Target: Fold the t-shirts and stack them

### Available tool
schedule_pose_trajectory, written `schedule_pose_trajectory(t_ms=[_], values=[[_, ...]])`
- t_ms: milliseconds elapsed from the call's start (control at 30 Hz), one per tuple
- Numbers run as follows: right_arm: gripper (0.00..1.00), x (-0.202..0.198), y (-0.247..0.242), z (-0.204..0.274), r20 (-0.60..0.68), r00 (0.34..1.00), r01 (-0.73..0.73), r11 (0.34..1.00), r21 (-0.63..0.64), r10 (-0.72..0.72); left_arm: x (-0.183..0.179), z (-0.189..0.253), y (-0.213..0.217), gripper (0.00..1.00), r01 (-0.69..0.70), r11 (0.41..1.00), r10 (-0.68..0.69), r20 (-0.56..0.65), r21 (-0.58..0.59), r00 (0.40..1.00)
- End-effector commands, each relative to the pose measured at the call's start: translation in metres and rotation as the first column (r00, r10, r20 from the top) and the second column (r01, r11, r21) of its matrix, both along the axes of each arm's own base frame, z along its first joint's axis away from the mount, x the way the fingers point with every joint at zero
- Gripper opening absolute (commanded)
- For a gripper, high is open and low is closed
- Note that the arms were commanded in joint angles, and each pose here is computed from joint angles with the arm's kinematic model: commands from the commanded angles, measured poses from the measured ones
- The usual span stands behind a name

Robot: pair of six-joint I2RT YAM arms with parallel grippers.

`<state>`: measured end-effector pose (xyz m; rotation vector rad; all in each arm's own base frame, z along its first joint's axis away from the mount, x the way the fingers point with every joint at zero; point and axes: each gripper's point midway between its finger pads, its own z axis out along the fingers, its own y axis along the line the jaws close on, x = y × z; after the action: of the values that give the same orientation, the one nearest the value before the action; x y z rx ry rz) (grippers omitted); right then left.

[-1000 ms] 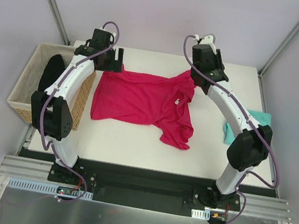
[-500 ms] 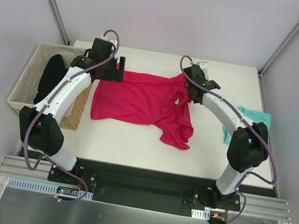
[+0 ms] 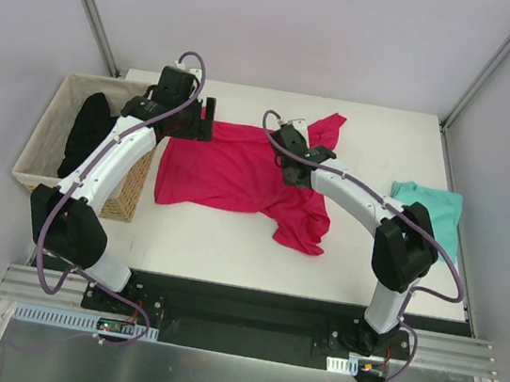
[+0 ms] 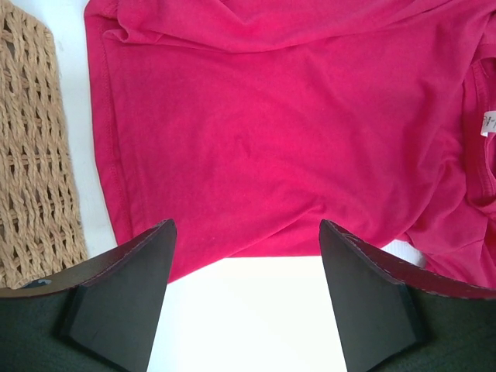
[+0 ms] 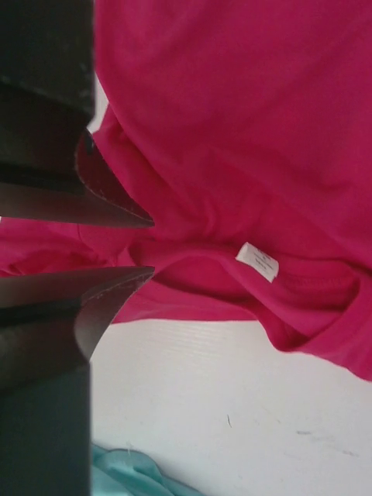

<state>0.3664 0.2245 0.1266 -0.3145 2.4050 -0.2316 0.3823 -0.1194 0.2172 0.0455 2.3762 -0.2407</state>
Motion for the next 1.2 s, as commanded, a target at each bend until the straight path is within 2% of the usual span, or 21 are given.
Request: schedule_pose_trajectory(t_ms=[0, 133, 367, 800, 1167], values=[[0.3, -0.007, 0.017, 0.004, 0.003, 1.0, 0.012, 0.998, 0.056, -0.012, -0.002, 0.01, 0.002, 0.74, -0.016, 1.0, 0.016, 0.023, 0.006, 1.0], [0.34, -0.014, 0.024, -0.001, 0.008, 1.0, 0.009, 0.989, 0.147, -0.01, -0.006, 0.016, 0.005, 0.74, -0.019, 1.0, 0.019, 0.044, 0.013, 0.999], [0.34, -0.013, 0.017, -0.02, -0.055, 0.997, 0.072, 0.975, 0.208, -0.061, -0.01, 0.023, 0.008, 0.74, -0.025, 1.0, 0.024, 0.06, 0.018, 0.998], [0.33, 0.01, -0.009, -0.057, -0.184, 0.977, 0.153, 0.956, 0.251, -0.108, -0.011, 0.027, 0.012, 0.72, -0.043, 0.999, 0.041, 0.059, 0.031, 0.997], [0.39, 0.01, 0.001, -0.069, -0.235, 0.969, 0.146, 0.948, 0.283, -0.079, -0.009, 0.029, 0.016, 0.72, -0.051, 0.997, 0.047, 0.065, 0.052, 0.997]])
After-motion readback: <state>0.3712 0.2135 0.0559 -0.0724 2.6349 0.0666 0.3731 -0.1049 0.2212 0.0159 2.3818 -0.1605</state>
